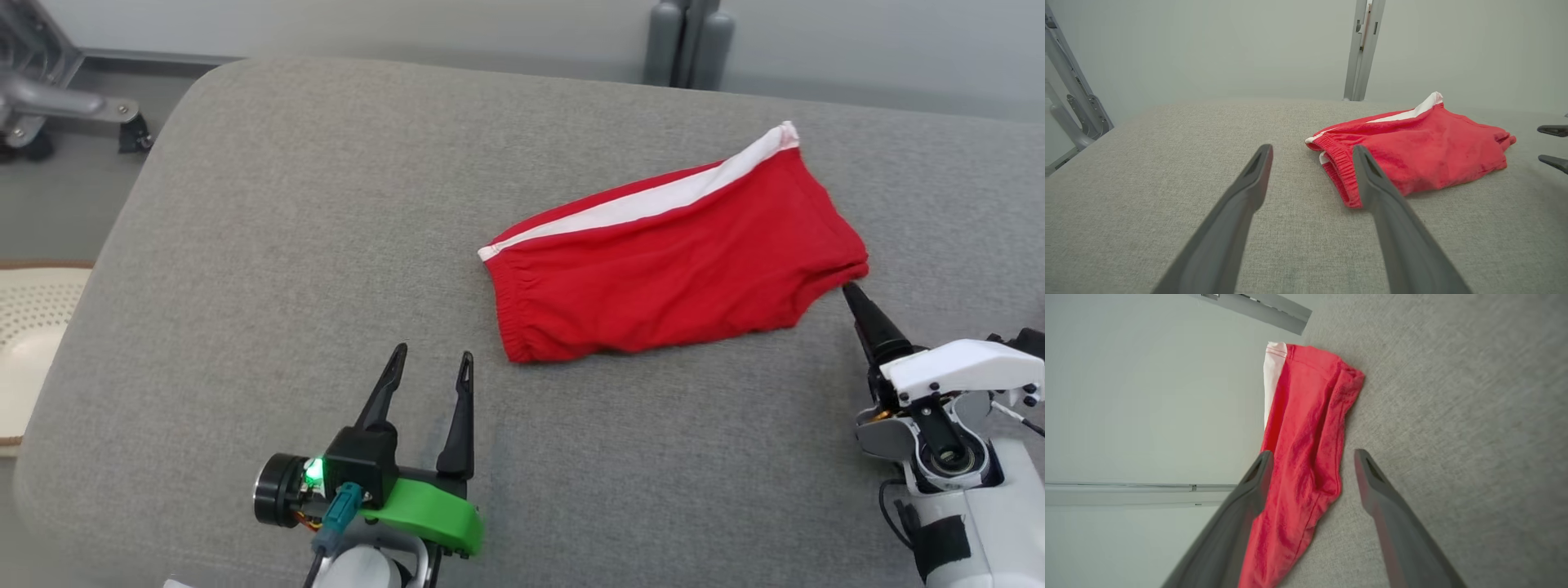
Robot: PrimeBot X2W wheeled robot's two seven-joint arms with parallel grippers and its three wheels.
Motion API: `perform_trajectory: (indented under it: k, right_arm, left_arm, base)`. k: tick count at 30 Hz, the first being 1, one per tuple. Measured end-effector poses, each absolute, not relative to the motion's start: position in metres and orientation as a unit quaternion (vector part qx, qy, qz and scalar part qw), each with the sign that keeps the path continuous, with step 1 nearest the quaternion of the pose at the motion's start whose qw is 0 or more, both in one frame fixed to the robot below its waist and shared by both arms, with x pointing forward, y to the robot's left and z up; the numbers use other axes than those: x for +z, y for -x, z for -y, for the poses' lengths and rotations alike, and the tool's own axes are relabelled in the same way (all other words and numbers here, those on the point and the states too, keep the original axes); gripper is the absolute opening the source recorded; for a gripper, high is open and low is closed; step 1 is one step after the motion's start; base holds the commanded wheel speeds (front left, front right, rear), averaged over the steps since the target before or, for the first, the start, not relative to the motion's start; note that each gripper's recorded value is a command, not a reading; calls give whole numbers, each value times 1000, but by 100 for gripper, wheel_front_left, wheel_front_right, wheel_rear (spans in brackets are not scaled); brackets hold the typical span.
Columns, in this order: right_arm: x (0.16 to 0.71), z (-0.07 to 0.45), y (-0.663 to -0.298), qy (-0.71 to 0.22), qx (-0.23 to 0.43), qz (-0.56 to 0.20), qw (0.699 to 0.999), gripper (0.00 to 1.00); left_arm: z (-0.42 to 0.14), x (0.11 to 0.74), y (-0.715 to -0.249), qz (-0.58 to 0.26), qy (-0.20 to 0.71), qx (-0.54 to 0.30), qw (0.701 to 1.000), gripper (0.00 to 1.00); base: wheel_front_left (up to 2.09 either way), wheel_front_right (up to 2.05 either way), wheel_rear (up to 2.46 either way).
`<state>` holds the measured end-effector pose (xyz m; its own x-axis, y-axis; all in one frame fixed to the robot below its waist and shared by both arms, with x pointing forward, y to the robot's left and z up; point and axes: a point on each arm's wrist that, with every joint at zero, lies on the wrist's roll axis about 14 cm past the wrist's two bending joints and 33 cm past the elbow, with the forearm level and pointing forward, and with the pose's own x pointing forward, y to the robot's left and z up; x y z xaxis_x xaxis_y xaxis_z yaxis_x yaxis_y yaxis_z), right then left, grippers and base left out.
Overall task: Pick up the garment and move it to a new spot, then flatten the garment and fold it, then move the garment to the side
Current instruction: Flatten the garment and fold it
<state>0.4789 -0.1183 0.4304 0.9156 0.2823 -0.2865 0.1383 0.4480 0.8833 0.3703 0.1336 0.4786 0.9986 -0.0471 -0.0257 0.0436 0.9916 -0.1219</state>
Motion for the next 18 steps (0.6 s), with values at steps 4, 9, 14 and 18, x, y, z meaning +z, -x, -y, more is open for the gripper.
perform_trajectory:
  k: [4,9,14,18]
  right_arm:
    - [407,110,-494,-544,21,-236,805,100]
    - [395,97,-519,-552,18,-264,791,100]
    - [385,80,-536,-545,27,-291,786,100]
    - [380,67,-548,-533,38,-309,786,100]
  left_arm:
    - [-147,474,-365,-24,66,6,998,100]
    - [-172,472,-358,-29,77,54,995,100]
    - [-189,470,-350,-32,73,84,993,100]
    - [-197,468,-346,-35,71,98,992,100]
  base:
    - [0,0,0]
    - [0,0,0]
    - [0,0,0]
    - [0,0,0]
